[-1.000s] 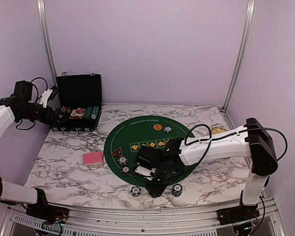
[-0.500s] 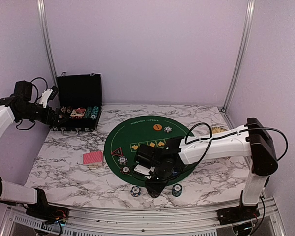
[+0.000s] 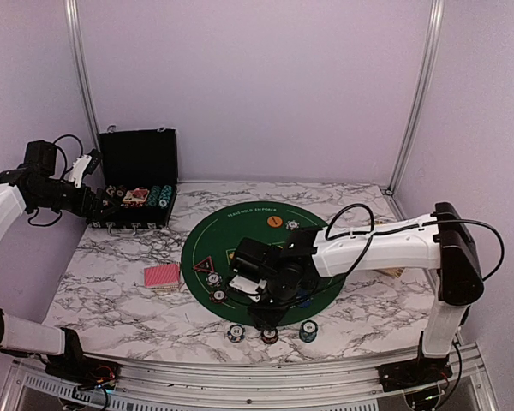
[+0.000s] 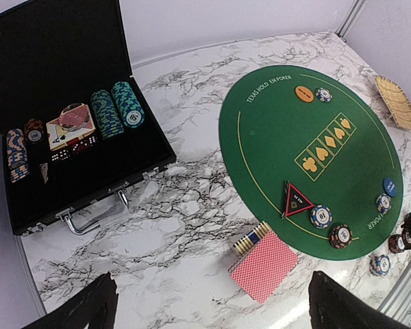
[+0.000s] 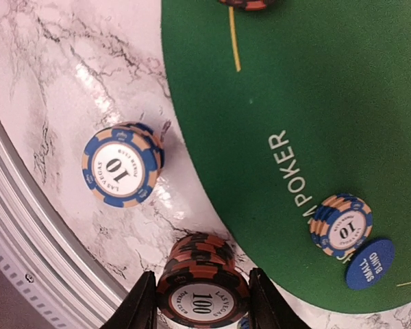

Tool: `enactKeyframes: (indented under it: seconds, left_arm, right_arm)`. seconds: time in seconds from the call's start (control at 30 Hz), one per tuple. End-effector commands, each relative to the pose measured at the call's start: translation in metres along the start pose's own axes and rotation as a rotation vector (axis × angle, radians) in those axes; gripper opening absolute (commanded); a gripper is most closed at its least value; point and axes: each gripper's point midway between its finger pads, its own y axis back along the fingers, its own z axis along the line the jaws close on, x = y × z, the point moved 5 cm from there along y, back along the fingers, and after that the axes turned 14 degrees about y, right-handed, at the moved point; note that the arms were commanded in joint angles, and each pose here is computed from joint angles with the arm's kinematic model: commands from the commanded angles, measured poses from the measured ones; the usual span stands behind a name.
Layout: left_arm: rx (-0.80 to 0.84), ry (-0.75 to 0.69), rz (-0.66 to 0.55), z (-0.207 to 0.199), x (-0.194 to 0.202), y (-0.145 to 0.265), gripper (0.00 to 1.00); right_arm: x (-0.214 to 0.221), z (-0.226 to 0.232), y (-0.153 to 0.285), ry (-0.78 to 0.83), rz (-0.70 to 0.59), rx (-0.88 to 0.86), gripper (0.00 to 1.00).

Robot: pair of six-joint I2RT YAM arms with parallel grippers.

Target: Distribute texas hold em gaming equipment

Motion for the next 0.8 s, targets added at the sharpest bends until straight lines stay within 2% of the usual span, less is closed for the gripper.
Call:
enactKeyframes:
  seconds: [0.0, 0.27, 0.53, 0.77]
  left_arm:
    - [0.009, -0.025, -0.029, -0.007, -0.006, 0.012, 0.99]
    - [0.008, -0.024, -0.024, -0.007, -0.004, 0.011, 0.99]
    - [0.011, -0.024, -0.024, -0.007, -0.006, 0.010, 0.99]
    - [0.011, -0.026, -0.017, -0.006, -0.004, 0.008, 0.99]
  right_arm:
    - [-0.018, -0.042, 0.027, -0.061, -0.078, 0.086, 0.22]
    - [-0.027, -0.143, 0.040, -0.262, -0.175, 0.213, 0.19]
    - [-0.010, -0.266, 0.044, -0.510, -0.253, 0.329, 0.18]
    - [0.008, -0.334, 0.031, -0.612, -0.248, 0.373, 0.18]
